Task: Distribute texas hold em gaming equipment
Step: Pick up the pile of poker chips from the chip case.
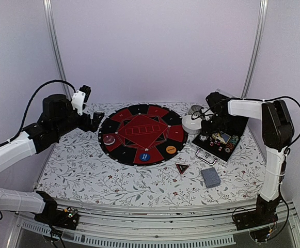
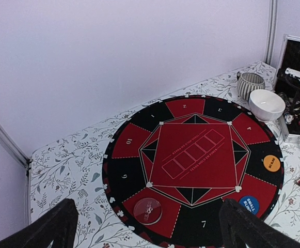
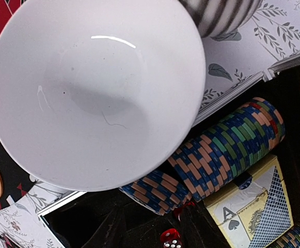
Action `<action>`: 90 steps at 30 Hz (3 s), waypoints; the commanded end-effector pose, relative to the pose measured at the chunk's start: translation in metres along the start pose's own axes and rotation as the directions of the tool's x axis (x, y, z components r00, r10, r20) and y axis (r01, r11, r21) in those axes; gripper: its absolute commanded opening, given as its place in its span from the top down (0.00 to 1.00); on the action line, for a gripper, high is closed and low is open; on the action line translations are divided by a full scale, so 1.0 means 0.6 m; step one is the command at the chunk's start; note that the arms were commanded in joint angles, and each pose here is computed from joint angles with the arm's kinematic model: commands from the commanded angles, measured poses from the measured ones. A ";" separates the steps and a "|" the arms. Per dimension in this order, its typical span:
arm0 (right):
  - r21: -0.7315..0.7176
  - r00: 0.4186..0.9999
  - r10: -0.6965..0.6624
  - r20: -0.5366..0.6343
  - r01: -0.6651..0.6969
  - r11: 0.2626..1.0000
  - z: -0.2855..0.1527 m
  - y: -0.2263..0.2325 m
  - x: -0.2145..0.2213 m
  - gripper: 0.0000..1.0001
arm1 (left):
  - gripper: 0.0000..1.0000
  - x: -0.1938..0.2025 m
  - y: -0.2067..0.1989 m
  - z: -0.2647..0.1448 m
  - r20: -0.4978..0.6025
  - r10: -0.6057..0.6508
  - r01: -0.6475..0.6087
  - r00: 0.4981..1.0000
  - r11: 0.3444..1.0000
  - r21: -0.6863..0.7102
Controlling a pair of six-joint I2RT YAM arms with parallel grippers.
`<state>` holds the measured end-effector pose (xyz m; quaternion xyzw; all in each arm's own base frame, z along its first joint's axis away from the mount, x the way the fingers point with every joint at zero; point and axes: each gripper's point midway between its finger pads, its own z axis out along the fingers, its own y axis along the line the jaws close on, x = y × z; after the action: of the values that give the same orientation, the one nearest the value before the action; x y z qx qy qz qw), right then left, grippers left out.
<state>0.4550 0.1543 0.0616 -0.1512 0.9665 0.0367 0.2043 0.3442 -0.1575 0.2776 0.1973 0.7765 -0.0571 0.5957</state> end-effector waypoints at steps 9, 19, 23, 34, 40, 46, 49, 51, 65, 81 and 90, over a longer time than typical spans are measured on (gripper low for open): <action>0.002 0.999 -0.025 -0.041 0.026 1.000 0.044 -0.003 0.023 0.61 | 0.02 0.003 0.004 0.005 0.004 0.009 -0.009 1.000 1.000 -0.007; -0.042 0.998 -0.054 0.038 0.056 0.998 0.051 0.011 -0.007 0.53 | 0.02 0.004 0.005 0.005 0.003 0.011 -0.011 1.000 1.000 -0.006; -0.111 0.996 -0.062 0.070 0.070 0.991 0.043 0.033 -0.011 0.56 | 0.02 0.004 0.003 0.006 0.002 0.012 -0.012 1.000 1.000 -0.003; -0.245 0.988 -0.066 0.142 0.099 0.964 -0.010 0.077 0.010 0.61 | 0.02 0.005 0.000 0.007 0.000 0.011 -0.011 1.000 1.000 0.007; -0.165 0.990 -0.063 0.125 0.084 0.983 0.005 0.053 0.006 0.61 | 0.02 0.007 0.000 0.008 -0.003 0.012 -0.012 1.000 1.000 0.008; -0.126 0.988 -0.082 0.129 0.098 0.987 0.001 0.042 0.002 0.56 | 0.02 0.009 -0.001 0.009 -0.006 0.014 -0.014 1.000 1.000 0.010; -0.154 0.987 -0.100 0.129 0.119 0.981 0.006 0.050 0.001 0.53 | 0.02 0.009 -0.003 0.010 -0.007 0.015 -0.015 1.000 1.000 0.016; -0.174 0.983 -0.123 0.134 0.146 0.974 0.011 0.056 0.001 0.51 | 0.02 0.009 -0.003 0.010 -0.006 0.015 -0.015 1.000 1.000 0.016; -0.376 0.963 -0.157 0.220 0.232 0.897 0.012 0.069 -0.005 0.42 | 0.02 0.016 -0.001 0.014 -0.019 0.024 -0.024 1.000 1.000 0.007; -0.477 0.957 -0.166 0.238 0.264 0.838 0.032 0.077 0.008 0.36 | 0.02 0.019 -0.004 0.016 -0.022 0.031 -0.031 0.999 0.999 0.015; -0.536 0.961 -0.171 0.218 0.264 0.802 0.031 0.092 0.022 0.38 | 0.02 0.020 -0.005 0.017 -0.025 0.032 -0.031 0.999 0.999 0.018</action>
<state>0.4383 0.1974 0.0372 -0.2967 0.8808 0.2839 0.2358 0.3470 -0.1634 0.2654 0.2146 0.7822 -0.0577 0.5821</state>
